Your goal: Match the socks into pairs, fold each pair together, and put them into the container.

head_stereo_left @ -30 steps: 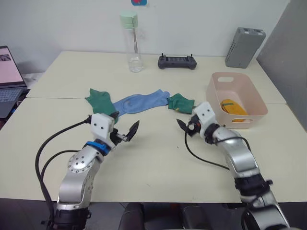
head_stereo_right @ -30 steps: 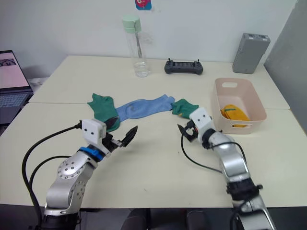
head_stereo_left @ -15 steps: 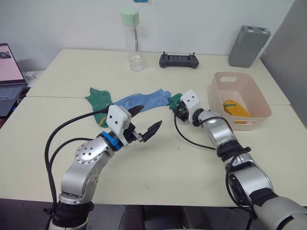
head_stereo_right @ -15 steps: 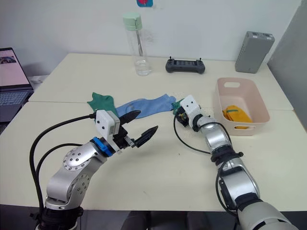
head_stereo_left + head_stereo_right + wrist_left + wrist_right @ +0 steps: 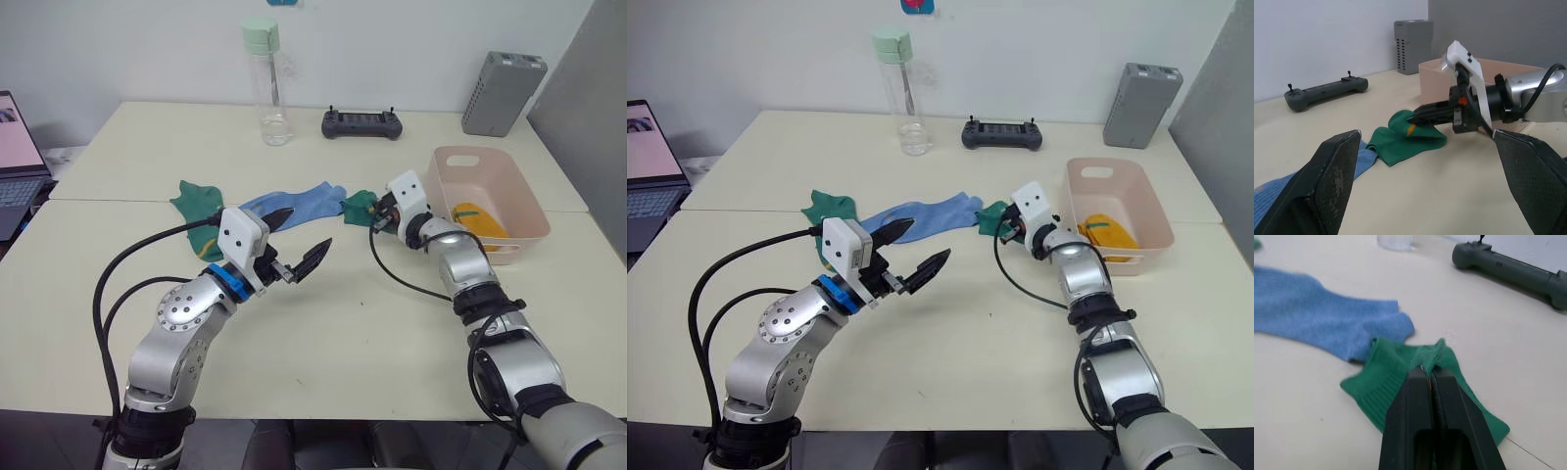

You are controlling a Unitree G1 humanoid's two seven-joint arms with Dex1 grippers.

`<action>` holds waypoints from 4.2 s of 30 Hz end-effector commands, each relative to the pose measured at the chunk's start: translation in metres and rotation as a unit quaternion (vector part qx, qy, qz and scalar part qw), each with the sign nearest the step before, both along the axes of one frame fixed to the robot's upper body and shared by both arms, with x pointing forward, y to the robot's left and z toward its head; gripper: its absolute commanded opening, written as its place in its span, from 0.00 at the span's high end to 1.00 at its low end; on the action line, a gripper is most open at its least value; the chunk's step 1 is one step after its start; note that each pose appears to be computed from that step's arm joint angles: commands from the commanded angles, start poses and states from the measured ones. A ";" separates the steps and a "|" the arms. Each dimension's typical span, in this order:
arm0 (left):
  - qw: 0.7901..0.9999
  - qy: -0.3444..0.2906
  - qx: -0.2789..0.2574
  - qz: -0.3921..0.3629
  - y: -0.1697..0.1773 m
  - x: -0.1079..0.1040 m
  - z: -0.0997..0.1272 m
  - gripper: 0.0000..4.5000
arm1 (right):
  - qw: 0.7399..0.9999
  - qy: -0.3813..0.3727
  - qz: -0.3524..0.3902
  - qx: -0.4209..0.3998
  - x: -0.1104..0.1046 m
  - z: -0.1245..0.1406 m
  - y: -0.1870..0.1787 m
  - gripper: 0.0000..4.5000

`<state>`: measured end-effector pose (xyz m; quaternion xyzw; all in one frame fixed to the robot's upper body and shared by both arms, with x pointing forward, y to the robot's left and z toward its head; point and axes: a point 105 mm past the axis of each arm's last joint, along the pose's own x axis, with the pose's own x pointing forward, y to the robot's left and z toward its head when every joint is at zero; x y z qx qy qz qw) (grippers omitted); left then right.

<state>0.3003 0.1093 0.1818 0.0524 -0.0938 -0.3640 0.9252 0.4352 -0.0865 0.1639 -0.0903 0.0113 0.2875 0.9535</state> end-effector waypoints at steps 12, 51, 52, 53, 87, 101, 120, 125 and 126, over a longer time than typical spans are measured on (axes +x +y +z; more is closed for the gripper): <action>0.998 -0.038 0.020 0.039 0.037 0.011 0.016 0.00 | 0.951 -0.028 0.207 0.226 -0.071 0.157 0.047 0.99; 0.973 0.100 0.174 -0.114 -0.001 0.000 -0.075 0.00 | 0.974 0.114 0.017 0.194 -0.056 0.008 -0.001 0.99; 0.969 0.090 0.200 -0.110 0.000 0.003 -0.080 0.00 | 0.974 0.113 0.017 0.195 -0.057 0.009 -0.001 0.99; 0.967 0.087 0.214 -0.103 0.002 0.006 -0.085 0.00 | 0.974 0.112 0.018 0.197 -0.057 0.010 -0.001 0.99; 0.910 0.132 0.200 -0.339 -0.038 -0.071 -0.055 0.99 | 0.904 0.242 0.240 0.257 -0.080 0.003 0.100 1.00; 0.900 0.158 0.208 -0.348 -0.042 -0.074 -0.072 0.57 | 0.900 0.263 0.262 0.228 -0.088 -0.015 0.087 0.54; 0.977 0.102 0.186 -0.035 0.039 0.066 -0.048 0.09 | 0.946 0.176 0.271 -0.019 -0.181 -0.039 -0.018 0.06; 0.971 0.126 0.197 -0.051 0.030 0.073 -0.072 0.09 | 0.940 0.190 0.280 -0.044 -0.196 -0.061 -0.012 0.06; 0.968 0.134 0.203 -0.063 0.027 0.071 -0.078 0.09 | 0.942 0.188 0.273 -0.050 -0.195 -0.068 -0.011 0.06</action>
